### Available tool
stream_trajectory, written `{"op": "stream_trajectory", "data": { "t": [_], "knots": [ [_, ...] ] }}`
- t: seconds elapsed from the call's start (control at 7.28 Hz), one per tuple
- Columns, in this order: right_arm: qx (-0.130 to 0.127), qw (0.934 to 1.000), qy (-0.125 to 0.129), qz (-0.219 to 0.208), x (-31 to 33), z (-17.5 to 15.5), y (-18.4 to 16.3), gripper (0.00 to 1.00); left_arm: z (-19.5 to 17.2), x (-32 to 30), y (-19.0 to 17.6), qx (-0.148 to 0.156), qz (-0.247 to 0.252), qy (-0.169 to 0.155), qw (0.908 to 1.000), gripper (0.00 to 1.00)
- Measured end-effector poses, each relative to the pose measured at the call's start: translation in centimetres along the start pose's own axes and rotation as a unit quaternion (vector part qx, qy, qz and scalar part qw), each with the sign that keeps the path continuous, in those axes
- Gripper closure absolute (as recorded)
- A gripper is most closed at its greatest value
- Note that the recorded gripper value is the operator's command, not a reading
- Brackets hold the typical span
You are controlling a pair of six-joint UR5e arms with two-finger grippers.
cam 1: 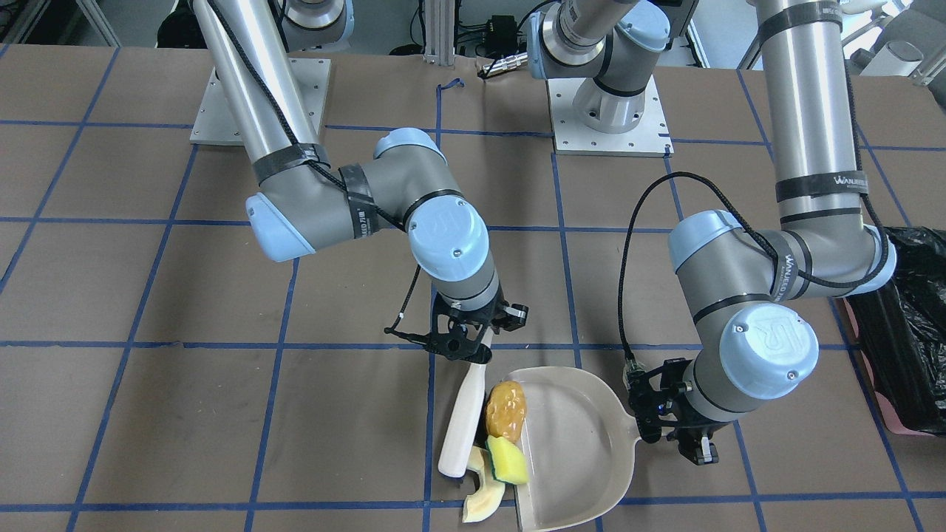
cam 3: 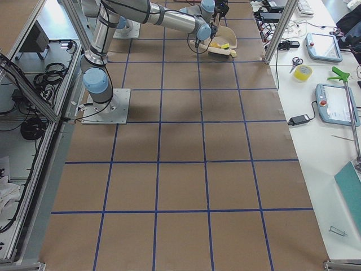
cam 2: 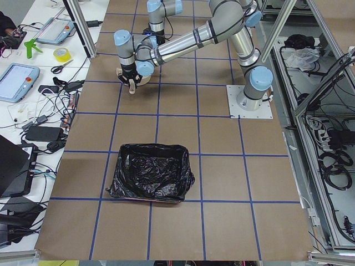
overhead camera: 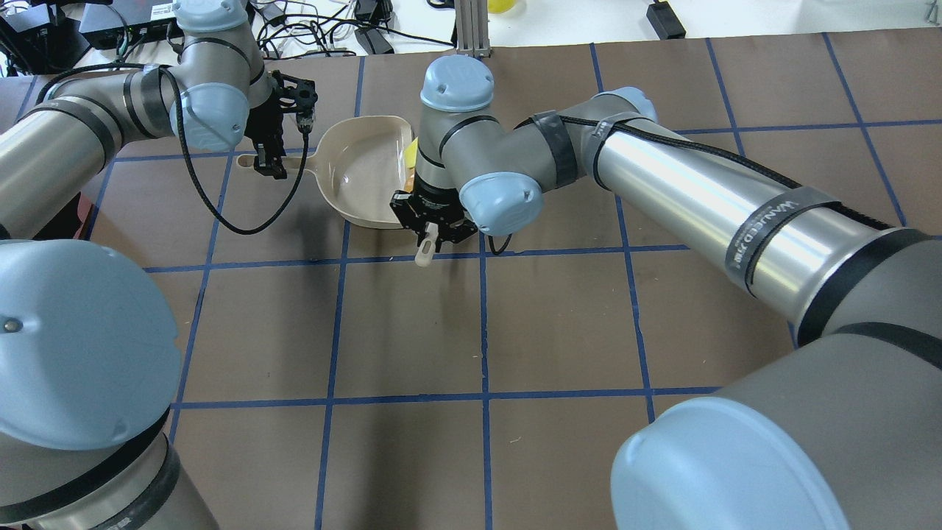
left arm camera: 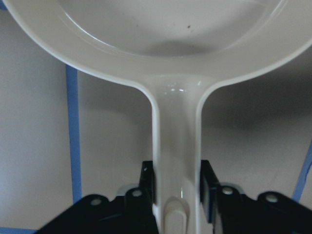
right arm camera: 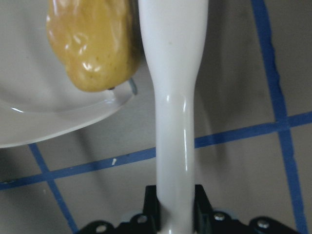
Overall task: Sweep and dump trash into bin
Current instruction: 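Sweep the potato and yellow sponge into the dustpan with the right gripper's brush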
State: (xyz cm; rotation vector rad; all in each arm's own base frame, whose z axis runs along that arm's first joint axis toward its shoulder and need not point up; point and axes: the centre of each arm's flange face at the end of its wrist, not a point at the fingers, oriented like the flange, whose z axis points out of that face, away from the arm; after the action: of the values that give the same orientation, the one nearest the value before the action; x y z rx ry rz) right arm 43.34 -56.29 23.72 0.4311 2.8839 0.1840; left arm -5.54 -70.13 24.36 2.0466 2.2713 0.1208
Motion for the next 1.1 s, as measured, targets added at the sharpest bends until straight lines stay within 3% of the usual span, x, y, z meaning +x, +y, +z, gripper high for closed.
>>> {"op": "stream_trajectory", "data": {
  "t": [0.69, 1.1],
  "knots": [
    [-0.039, 0.9962, -0.069, 0.035, -6.4, -0.4, 3.9, 1.00, -0.2, 0.0, 0.0, 0.000, -0.001, -0.002, 1.0000, 0.99],
    [-0.044, 0.9918, -0.109, 0.050, -9.7, -0.3, 5.7, 1.00, -0.4, 0.0, 0.0, 0.000, 0.000, -0.003, 1.0000, 0.99]
  ]
}}
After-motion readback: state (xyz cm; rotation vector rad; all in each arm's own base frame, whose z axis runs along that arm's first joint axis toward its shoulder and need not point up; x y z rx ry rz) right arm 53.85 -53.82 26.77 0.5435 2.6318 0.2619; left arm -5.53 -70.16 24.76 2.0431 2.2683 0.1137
